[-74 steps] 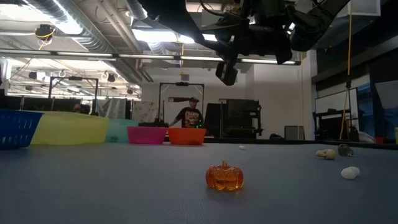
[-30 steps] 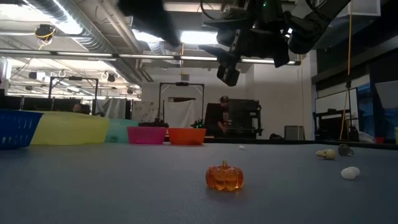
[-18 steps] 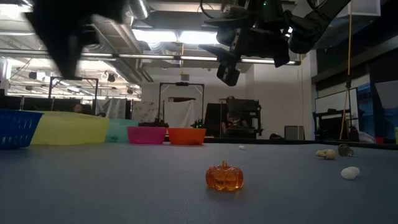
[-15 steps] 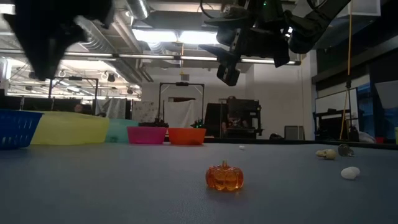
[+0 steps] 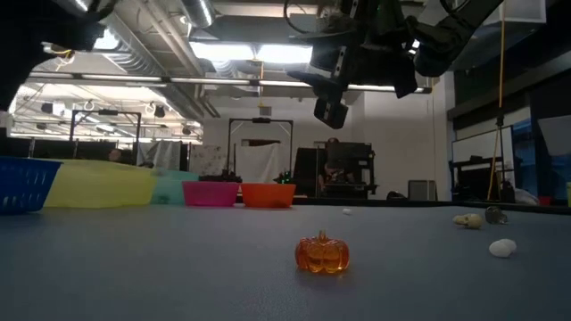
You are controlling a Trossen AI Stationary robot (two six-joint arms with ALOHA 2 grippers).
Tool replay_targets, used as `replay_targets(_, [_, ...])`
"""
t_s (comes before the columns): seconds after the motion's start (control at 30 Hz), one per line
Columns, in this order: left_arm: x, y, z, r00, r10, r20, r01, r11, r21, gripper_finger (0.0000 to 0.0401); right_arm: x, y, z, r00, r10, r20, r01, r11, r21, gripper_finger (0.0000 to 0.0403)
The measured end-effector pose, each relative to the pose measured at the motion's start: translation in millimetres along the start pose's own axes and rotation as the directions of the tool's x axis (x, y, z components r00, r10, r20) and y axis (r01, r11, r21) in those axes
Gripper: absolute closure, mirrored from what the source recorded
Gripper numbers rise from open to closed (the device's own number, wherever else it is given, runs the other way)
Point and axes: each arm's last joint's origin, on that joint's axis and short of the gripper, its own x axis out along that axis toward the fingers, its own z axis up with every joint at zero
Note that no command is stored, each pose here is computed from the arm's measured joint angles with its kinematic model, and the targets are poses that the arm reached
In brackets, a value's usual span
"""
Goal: Sort Halloween decoration
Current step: Put the yellow skull toy into the blue bin
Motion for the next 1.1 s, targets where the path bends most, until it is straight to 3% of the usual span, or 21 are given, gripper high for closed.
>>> replay_targets(0.57, [3, -4, -3, 0.999, 0.029, 0.039, -0.026, 0.998, -0.058, 0.0314, 0, 0, 0, 1.0, 0.0, 0.0, 0.0, 1.0, -0.001, 0.0214])
replay_targets(0.8, [4, 4, 5, 0.996, 0.064, 0.068, -0.049, 0.977, -0.21, 0.0311, 0, 0, 0, 1.0, 0.0, 0.001, 0.0, 1.0, -0.001, 0.0214])
replay_targets(1.0, [9, 20, 25, 0.989, 0.096, 0.113, -0.045, 0.921, -0.387, 0.0296, 0, 0, 0, 1.0, 0.001, 0.003, -0.001, 1.0, -0.012, 0.0214])
replay_targets(1.1, [9, 33, 39, 0.985, 0.099, 0.14, -0.042, 0.931, -0.363, 0.0297, 0, 0, 0, 1.0, 0.001, 0.004, -0.001, 0.999, -0.039, 0.0214])
